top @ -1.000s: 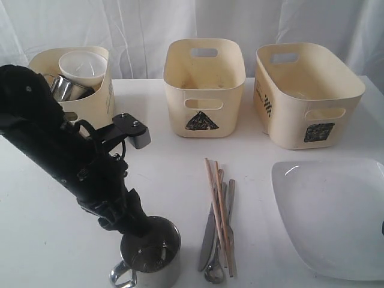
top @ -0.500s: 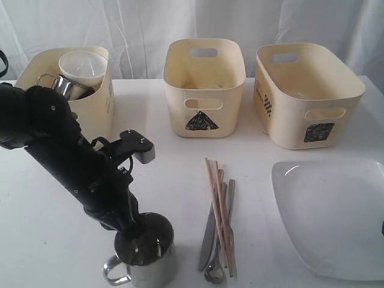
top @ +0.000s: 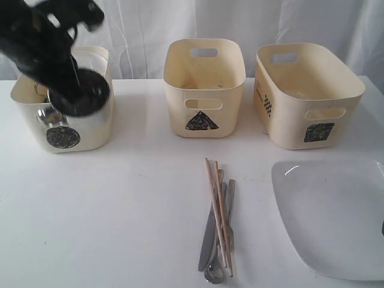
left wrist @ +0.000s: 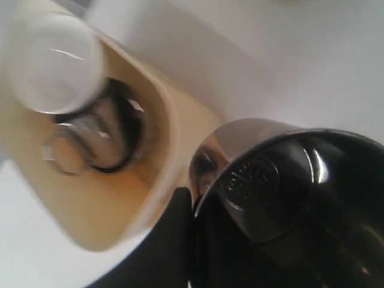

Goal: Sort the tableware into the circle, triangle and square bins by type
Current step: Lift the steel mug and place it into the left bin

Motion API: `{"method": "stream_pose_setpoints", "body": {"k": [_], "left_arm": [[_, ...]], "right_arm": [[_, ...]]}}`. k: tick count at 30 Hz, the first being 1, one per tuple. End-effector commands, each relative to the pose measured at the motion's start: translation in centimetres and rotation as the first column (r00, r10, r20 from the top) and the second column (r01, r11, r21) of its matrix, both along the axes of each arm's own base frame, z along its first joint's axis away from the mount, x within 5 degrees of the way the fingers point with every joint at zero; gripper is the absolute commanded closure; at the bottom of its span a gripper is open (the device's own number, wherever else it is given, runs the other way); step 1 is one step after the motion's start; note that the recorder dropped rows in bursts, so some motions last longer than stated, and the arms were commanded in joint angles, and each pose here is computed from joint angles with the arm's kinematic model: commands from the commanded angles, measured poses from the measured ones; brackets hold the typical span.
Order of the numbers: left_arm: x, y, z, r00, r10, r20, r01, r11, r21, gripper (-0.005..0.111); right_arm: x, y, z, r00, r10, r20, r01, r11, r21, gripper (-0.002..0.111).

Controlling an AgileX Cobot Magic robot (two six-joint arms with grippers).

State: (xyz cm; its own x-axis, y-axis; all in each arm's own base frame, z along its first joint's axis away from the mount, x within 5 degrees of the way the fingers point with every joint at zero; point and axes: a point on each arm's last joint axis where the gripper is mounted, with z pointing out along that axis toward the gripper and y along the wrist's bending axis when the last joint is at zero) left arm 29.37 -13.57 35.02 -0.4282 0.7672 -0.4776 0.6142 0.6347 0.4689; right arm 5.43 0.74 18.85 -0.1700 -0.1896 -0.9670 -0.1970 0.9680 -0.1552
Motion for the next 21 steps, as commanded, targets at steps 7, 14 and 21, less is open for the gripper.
{"method": "stream_pose_setpoints", "body": {"k": [7,14,21], "left_arm": [[6.9,8.4,3.8,0.919,0.322,0.228,-0.258,0.928,-0.269,0.107],[10.1,9.1,-0.7,0.921,0.381,0.085,-0.335,0.882,-0.332,0.107],[11.1,8.7,-3.4,0.919,0.393,-0.030,-0.378,0.858,-0.348,0.085]], "right_arm": [[0.0,0.0,-0.1,1.000,-0.007,0.004,0.007,1.000,0.008,0.108],[0.0,0.0,-0.1,1.000,-0.007,0.004,0.007,1.000,0.008,0.108],[0.0,0.0,-0.1,1.000,-0.007,0.004,0.007,1.000,0.008,0.108]]}}
